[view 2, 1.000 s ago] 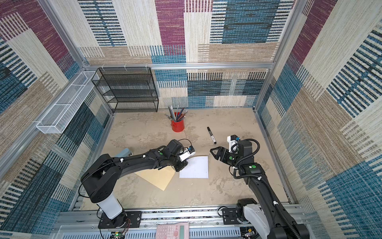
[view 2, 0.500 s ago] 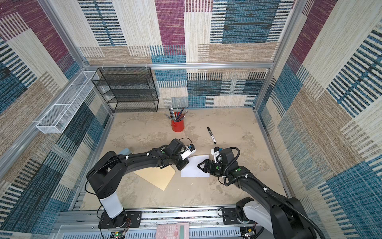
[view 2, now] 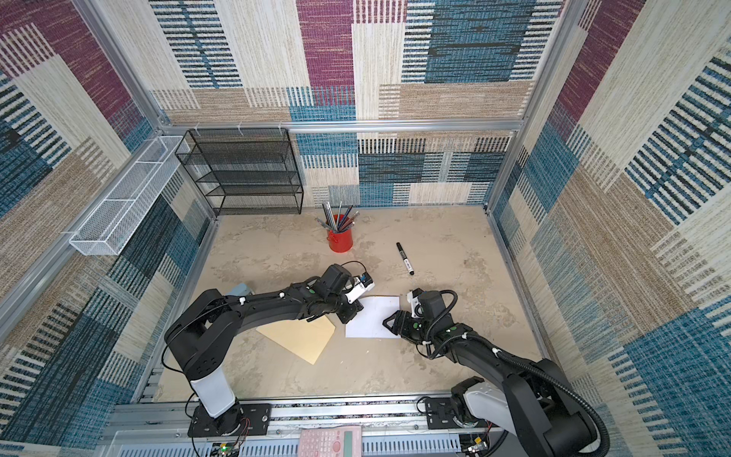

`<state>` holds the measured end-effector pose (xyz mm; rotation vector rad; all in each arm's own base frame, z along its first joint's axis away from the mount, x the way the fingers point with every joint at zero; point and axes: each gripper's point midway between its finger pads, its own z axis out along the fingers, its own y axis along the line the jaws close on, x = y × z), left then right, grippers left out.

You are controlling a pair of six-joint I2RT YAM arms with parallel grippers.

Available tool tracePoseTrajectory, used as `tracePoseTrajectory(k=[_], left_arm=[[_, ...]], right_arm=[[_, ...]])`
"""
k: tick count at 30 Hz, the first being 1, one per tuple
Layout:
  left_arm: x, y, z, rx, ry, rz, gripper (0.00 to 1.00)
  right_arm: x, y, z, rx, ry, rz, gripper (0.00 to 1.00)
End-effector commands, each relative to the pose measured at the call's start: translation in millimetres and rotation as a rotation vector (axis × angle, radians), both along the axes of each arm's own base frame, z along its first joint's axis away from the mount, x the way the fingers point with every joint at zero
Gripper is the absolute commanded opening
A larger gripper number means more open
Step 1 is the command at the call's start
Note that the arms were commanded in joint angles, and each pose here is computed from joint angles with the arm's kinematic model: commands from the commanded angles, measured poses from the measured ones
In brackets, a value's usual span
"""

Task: Fold the letter paper in half and place it into the envelope
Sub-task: Fold the letter paper at the center of the board.

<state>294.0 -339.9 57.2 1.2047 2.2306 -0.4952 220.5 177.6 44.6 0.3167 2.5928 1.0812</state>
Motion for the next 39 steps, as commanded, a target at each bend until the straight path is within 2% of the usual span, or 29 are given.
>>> tracePoseTrajectory(k=[1,2,3,5,9,14,16,21,28,33,39], left_arm=[[9.7,1.4,9.9,-0.029,-0.035,0.049,0.31],[11.6,2.0,12.6,-0.041,-0.044,0.056,0.36],[13.5,3.1,16.5,-0.057,-0.050,0.067,0.45],[18.3,5.4,26.3,-0.091,-0.069,0.090,0.68],[32.0,14.2,48.4,-0.135,-0.134,0.154,0.78],[41.6,36.9,80.4,-0.162,-0.239,0.252,0.78],[38.0,43.7,81.3,-0.123,-0.245,0.249,0.76],[23.1,56.6,53.4,0.013,-0.233,0.266,0.71],[13.6,45.9,33.6,0.023,-0.204,0.276,0.68],[-5.0,20.6,25.0,-0.039,-0.174,0.224,0.67],[-10.9,27.5,-6.8,0.040,-0.158,0.214,0.67]], right_arm=[[5.0,-4.0,-4.2,-0.014,-0.011,-0.036,0.59],[4.8,-4.9,-5.3,-0.017,-0.009,-0.040,0.59],[5.2,-5.7,-5.5,-0.020,-0.010,-0.044,0.59],[6.4,-7.8,-6.0,-0.036,-0.011,-0.052,0.59],[7.2,-10.0,-9.0,-0.057,-0.004,-0.056,0.59],[8.6,-9.9,-9.5,-0.061,-0.002,-0.056,0.59],[10.5,-10.6,-7.4,-0.071,-0.010,-0.057,0.59],[13.0,-12.7,-3.8,-0.083,-0.020,-0.066,0.59],[13.9,-14.3,-3.5,-0.098,-0.023,-0.065,0.60],[12.7,-13.8,-5.6,-0.097,-0.019,-0.059,0.60],[14.7,-13.8,0.1,-0.096,-0.039,-0.060,0.60]])
